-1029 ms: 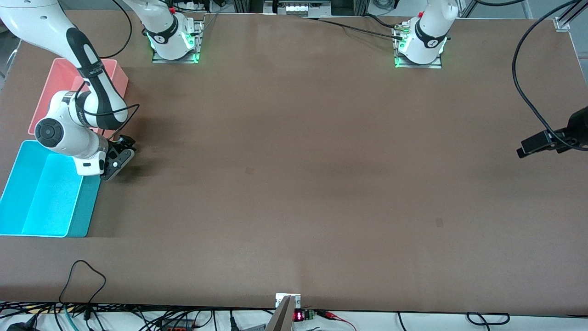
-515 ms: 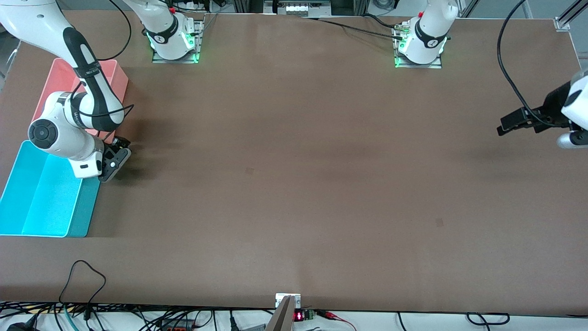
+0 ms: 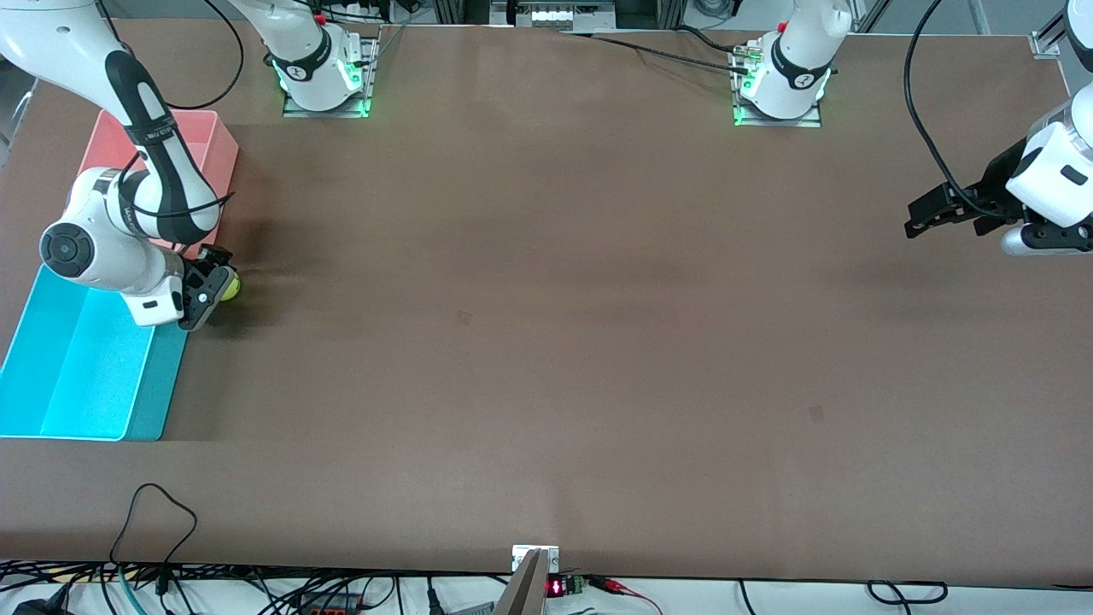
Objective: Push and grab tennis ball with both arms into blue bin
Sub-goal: 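Carry the held ball with the right gripper over the cyan bin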
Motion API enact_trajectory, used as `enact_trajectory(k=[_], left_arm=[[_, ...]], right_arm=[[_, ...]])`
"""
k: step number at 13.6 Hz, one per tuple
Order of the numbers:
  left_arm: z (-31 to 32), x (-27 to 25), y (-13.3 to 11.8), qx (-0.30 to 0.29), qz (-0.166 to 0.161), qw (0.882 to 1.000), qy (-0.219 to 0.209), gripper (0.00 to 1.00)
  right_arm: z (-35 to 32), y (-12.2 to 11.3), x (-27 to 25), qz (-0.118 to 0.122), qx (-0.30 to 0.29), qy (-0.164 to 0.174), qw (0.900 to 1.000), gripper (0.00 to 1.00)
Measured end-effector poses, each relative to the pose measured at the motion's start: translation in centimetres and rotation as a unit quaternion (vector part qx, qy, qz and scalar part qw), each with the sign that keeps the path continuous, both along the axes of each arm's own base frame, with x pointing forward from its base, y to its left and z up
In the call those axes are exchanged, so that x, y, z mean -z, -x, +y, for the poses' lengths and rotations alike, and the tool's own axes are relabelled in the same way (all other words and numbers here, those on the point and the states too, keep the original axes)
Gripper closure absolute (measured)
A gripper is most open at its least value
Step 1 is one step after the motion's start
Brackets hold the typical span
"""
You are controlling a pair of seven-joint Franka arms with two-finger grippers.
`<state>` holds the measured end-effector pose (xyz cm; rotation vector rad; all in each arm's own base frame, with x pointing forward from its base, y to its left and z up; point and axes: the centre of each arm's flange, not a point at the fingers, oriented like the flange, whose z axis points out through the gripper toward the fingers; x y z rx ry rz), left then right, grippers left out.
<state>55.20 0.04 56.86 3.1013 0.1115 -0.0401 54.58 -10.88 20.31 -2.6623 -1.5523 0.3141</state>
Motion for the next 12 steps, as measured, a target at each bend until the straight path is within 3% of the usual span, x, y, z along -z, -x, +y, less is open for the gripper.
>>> enact_trajectory(k=[12], left_arm=[[0.0,-0.3,0.1,0.000,-0.006,1.000,0.000,0.00]], right_arm=[[-0.7,1.2,1.6,0.019,0.008,-0.004,1.000,0.00]])
